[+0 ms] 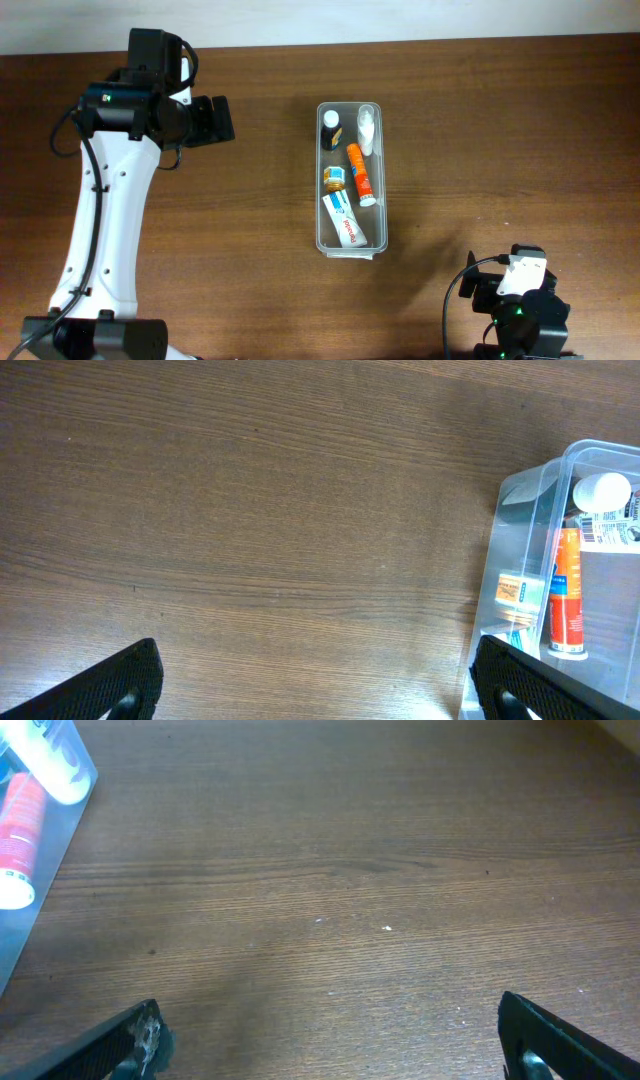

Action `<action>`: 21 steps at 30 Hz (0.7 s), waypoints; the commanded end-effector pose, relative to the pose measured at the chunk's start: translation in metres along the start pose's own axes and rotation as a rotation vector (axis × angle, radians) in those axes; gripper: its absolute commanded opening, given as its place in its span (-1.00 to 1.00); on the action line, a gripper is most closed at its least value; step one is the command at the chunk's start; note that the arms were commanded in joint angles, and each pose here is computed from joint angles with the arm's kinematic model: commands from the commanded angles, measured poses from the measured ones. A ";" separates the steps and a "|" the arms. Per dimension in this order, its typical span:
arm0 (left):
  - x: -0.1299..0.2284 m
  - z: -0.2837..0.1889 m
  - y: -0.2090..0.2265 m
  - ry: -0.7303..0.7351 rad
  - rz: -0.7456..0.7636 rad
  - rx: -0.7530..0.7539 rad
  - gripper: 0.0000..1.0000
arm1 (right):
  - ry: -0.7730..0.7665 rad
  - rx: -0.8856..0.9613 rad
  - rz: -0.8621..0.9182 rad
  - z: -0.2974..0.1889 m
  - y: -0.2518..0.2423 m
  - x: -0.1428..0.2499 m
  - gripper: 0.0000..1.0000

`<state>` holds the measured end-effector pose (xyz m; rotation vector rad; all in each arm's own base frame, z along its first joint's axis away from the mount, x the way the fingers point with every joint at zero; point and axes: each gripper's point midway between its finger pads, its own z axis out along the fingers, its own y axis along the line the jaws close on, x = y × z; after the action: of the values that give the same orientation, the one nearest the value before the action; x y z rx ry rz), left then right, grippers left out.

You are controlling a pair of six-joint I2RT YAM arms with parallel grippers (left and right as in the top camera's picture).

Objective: Pack container

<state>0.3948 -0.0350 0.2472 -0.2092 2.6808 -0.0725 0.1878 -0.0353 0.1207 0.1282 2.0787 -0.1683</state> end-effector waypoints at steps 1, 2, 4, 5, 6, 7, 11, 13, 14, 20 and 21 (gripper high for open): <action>-0.002 -0.006 0.002 -0.016 0.005 -0.002 0.99 | -0.005 0.013 0.002 0.001 -0.002 0.001 0.96; -0.002 -0.006 0.002 -0.017 0.004 -0.002 0.99 | -0.005 0.013 0.002 0.001 -0.002 0.001 0.97; -0.002 -0.006 0.002 -0.017 0.004 -0.002 0.99 | -0.005 0.013 0.002 0.001 -0.002 0.001 0.97; -0.002 -0.007 0.002 -0.020 0.005 -0.001 0.99 | -0.005 0.013 0.002 0.001 -0.002 0.001 0.96; -0.002 -0.009 0.004 -0.024 0.005 -0.010 0.99 | -0.005 0.013 0.002 0.001 -0.002 0.001 0.97; -0.002 -0.013 0.008 -0.033 0.007 -0.032 0.99 | -0.005 0.013 0.002 0.001 -0.002 0.001 0.97; 0.003 -0.042 0.020 -0.089 0.004 -0.074 0.99 | -0.005 0.013 0.002 0.001 -0.002 0.001 0.97; 0.009 -0.060 0.018 -0.126 0.007 -0.053 0.99 | -0.006 0.013 0.002 0.001 -0.002 0.001 0.97; 0.012 -0.067 0.018 -0.145 0.008 -0.047 0.99 | -0.005 0.013 0.002 0.001 -0.002 0.001 0.97; 0.029 -0.099 0.024 -0.318 0.071 -0.017 0.99 | -0.006 0.013 0.002 0.001 -0.002 0.001 0.97; 0.033 -0.102 0.025 -0.352 0.084 -0.013 0.99 | -0.005 0.013 0.002 0.001 -0.002 0.001 0.97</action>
<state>0.3350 -0.0180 0.3269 -0.1756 2.3703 -0.0370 0.1878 -0.0353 0.1205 0.1278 2.0791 -0.1686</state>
